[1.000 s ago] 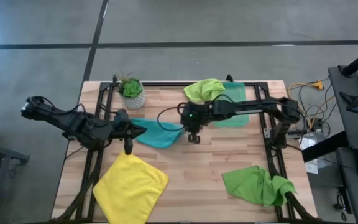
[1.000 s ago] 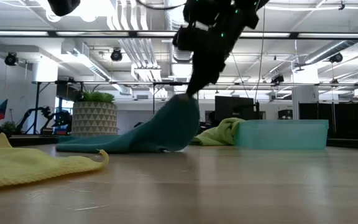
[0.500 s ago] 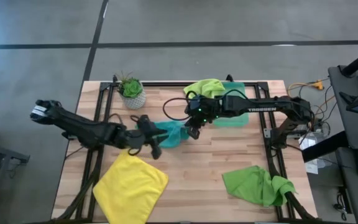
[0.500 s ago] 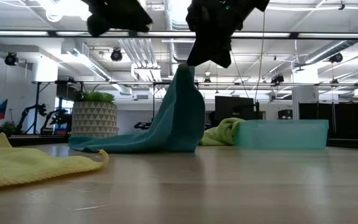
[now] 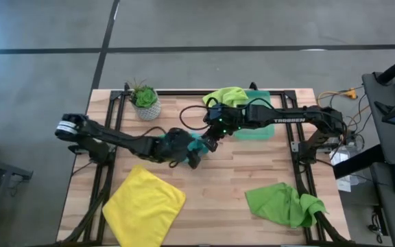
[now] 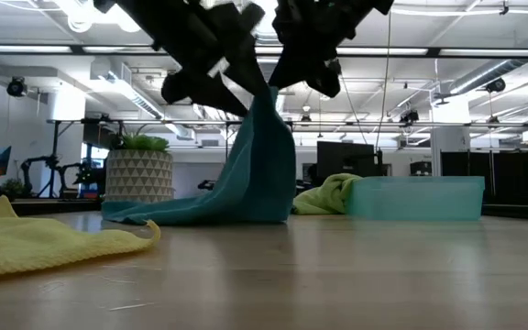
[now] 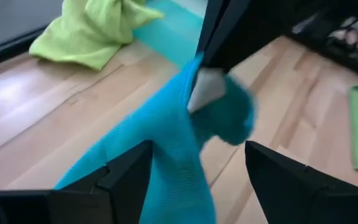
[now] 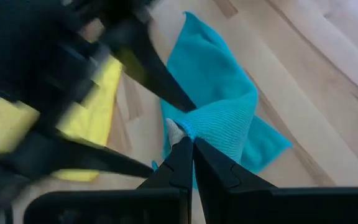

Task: Fold microfiber towels
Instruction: Fold the blue towel

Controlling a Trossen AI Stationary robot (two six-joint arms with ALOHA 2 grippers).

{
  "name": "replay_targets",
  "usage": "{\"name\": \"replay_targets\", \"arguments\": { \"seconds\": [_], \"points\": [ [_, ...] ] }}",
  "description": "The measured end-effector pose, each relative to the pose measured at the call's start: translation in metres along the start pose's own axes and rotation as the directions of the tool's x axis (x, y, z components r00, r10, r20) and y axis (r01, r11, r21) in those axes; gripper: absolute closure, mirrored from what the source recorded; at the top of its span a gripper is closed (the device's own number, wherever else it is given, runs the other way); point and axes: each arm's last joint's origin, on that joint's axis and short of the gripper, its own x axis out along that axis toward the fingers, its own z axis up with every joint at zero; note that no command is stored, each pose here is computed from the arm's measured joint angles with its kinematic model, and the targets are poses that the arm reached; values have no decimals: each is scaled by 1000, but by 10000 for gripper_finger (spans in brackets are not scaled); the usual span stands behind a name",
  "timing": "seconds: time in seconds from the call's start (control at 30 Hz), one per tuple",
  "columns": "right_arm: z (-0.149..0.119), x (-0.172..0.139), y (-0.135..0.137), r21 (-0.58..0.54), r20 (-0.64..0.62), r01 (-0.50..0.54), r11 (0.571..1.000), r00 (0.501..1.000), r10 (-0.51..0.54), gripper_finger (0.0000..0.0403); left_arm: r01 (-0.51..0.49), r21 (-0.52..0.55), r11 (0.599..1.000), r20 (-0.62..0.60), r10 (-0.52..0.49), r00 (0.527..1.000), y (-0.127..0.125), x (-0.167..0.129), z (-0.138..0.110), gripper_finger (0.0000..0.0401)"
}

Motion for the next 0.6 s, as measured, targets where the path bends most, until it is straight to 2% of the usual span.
{"name": "replay_targets", "arguments": {
  "seconds": [0.07, 0.13, 0.27, 0.5, 0.6],
  "points": [
    [3, -3, 2, -2, 13, -6, 1000, 1000, 6, 394, -42, -24, 999, -31, 41, 999, -1, 9, -1, 160],
    [6, -5, 4, -10, 21, -10, 1000, 1000, 10, 394, -132, -28, 991, -91, 129, 988, 3, 15, -4, 160],
    [11, -11, 6, -41, 17, -8, 999, 1000, 8, 394, -307, -12, 952, -149, 301, 942, 12, 10, -7, 169],
    [15, -16, 9, -74, 23, -9, 997, 1000, 11, 394, -346, -16, 938, -148, 340, 929, 19, -6, 0, 220],
    [16, -19, 10, -85, 16, -6, 996, 1000, 7, 394, -394, -28, 919, -184, 382, 905, 27, -18, -1, 240]
  ]
}}
